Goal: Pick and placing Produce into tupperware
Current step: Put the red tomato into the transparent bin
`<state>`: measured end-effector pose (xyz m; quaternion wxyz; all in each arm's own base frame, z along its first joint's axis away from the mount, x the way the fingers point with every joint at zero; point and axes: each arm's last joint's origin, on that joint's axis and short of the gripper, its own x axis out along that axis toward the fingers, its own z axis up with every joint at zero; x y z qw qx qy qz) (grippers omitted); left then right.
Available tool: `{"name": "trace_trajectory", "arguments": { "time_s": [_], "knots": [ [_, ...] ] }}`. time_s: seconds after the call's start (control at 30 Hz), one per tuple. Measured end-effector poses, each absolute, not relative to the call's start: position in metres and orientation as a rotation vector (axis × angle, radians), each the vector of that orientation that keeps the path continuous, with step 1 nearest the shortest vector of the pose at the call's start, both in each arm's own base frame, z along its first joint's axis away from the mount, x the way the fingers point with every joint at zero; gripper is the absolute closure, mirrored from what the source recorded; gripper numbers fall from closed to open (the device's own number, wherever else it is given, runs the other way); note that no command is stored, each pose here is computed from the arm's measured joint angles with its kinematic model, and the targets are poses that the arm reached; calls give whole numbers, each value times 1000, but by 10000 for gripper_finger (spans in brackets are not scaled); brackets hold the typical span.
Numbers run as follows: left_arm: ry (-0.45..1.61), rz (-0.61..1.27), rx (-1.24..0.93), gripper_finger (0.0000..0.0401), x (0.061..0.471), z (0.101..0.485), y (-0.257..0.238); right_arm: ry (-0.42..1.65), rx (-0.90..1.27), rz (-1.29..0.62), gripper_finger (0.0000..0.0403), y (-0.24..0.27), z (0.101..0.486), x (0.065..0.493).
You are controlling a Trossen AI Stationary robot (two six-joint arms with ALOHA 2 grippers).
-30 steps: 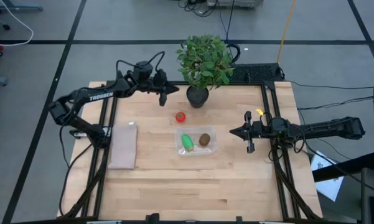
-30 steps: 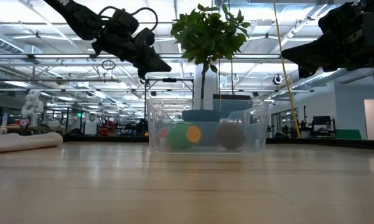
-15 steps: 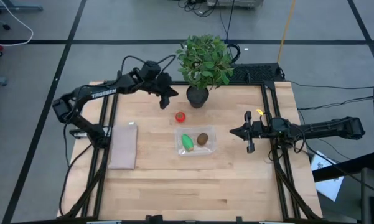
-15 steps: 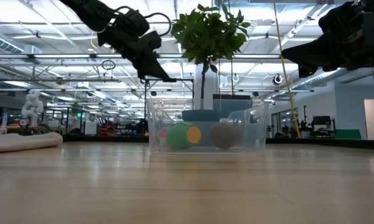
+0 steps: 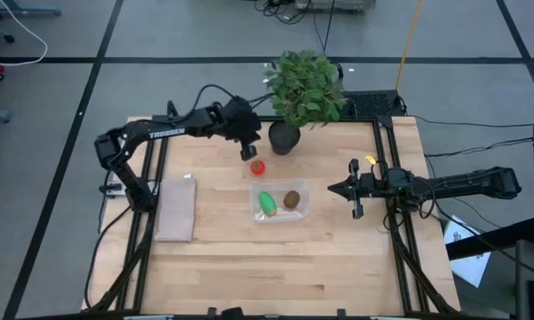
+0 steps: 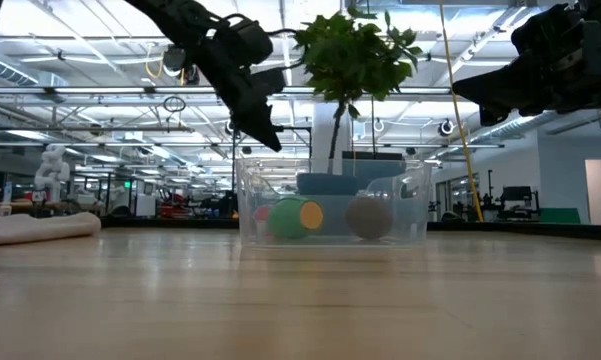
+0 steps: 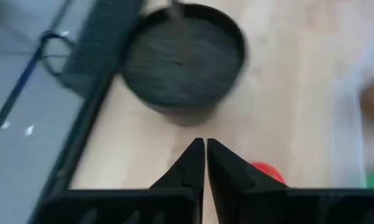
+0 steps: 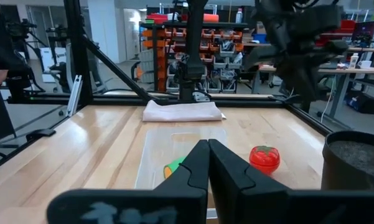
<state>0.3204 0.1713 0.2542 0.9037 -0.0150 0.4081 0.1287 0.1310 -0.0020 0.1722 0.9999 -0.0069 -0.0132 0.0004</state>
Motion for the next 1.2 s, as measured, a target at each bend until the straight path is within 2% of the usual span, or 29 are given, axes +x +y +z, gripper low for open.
{"name": "trace_trajectory", "arguments": {
  "time_s": [0.13,0.4,0.87,1.07,1.2],
  "knots": [
    [845,333,-96,375,318,254,174,-22,-16,1,403,-2,172,131],
    [872,280,-22,399,321,253,167,-22,-20,1,403,-2,172,131],
    [933,383,-134,382,300,249,190,-22,-12,1,403,-2,172,131],
    [997,303,-37,382,293,241,193,-22,-12,1,403,-2,172,131],
    [1051,209,118,382,284,242,191,-19,-12,1,403,-2,171,131]
  ]
}}
